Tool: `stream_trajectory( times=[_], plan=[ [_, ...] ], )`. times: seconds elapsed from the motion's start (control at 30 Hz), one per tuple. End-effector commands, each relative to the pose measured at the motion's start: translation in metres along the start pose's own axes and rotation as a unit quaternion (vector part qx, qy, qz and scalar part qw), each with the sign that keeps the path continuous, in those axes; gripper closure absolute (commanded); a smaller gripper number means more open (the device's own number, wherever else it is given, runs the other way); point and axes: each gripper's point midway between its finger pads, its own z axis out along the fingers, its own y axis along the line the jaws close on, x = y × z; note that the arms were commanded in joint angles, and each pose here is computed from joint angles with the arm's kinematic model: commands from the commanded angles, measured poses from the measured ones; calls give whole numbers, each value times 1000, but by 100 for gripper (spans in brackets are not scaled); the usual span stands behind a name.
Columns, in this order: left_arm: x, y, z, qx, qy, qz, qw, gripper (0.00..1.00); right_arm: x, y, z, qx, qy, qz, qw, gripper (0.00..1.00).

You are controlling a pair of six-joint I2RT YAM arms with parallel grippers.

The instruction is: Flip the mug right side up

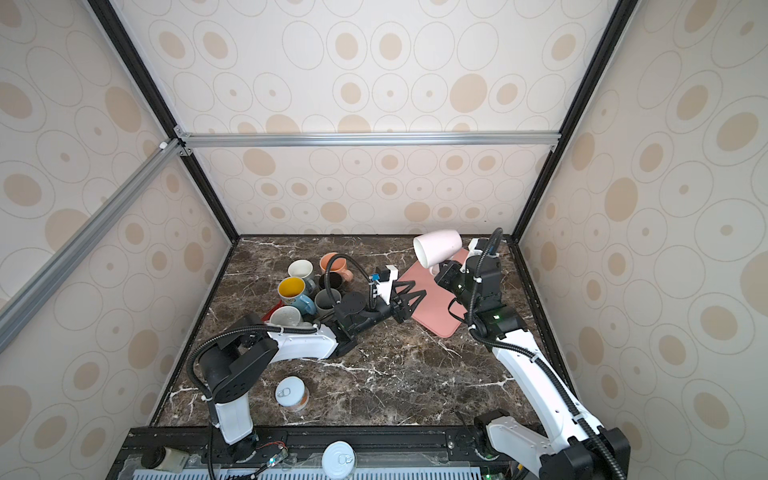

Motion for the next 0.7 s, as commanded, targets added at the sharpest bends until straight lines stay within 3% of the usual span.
stream_trajectory(
  times=[0.0, 0.43, 0.67],
  plan=[
    [-47, -18, -9, 11, -74, 30, 997, 48, -16, 32, -8, -60, -36, 27, 997, 100],
    [-62, -13, -23, -7, -87, 16, 996, 49, 25, 76, -4, -103, 4, 19, 994, 100],
    [-71, -7, -28, -19, -90, 9, 996, 75, 38, 82, -3, -115, 15, 34, 993, 100]
  ],
)
